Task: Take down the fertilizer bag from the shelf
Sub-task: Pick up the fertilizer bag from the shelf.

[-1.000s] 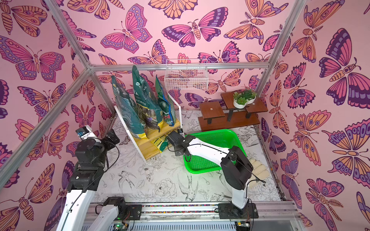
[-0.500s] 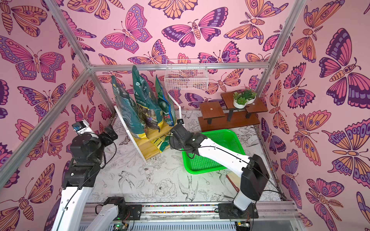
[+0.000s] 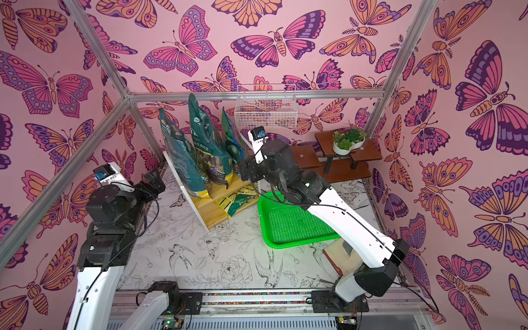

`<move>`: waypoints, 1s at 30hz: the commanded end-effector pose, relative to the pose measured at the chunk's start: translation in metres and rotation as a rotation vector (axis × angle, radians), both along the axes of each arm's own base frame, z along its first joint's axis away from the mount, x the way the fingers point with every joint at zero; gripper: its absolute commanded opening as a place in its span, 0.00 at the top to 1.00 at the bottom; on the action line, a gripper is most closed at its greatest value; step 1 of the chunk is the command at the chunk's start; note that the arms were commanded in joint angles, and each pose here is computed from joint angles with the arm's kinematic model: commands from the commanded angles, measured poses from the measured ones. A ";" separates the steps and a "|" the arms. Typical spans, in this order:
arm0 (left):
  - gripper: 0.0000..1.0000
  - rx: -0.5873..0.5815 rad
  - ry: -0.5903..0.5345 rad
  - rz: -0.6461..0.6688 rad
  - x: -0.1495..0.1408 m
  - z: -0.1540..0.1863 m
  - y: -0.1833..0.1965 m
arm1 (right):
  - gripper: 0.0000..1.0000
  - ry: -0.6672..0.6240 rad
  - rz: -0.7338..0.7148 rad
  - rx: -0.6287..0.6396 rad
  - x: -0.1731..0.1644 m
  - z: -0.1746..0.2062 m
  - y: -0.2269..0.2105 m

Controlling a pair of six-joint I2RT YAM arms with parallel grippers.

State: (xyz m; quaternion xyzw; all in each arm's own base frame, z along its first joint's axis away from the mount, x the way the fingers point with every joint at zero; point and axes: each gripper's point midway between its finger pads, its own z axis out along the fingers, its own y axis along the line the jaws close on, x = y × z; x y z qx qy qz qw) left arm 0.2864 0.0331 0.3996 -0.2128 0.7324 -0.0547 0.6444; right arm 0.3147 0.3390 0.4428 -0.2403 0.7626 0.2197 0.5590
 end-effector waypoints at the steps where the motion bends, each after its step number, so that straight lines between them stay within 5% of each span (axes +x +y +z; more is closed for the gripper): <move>1: 0.00 -0.021 0.004 -0.018 0.004 -0.004 -0.004 | 0.11 -0.004 0.078 -0.065 0.016 -0.012 0.020; 21: 0.00 -0.012 -0.010 -0.030 0.009 -0.006 -0.006 | 0.34 -0.068 0.102 -0.056 0.090 -0.011 0.066; 30: 0.00 -0.007 -0.014 -0.030 0.007 -0.006 -0.006 | 0.63 -0.077 0.105 -0.039 0.103 -0.015 0.075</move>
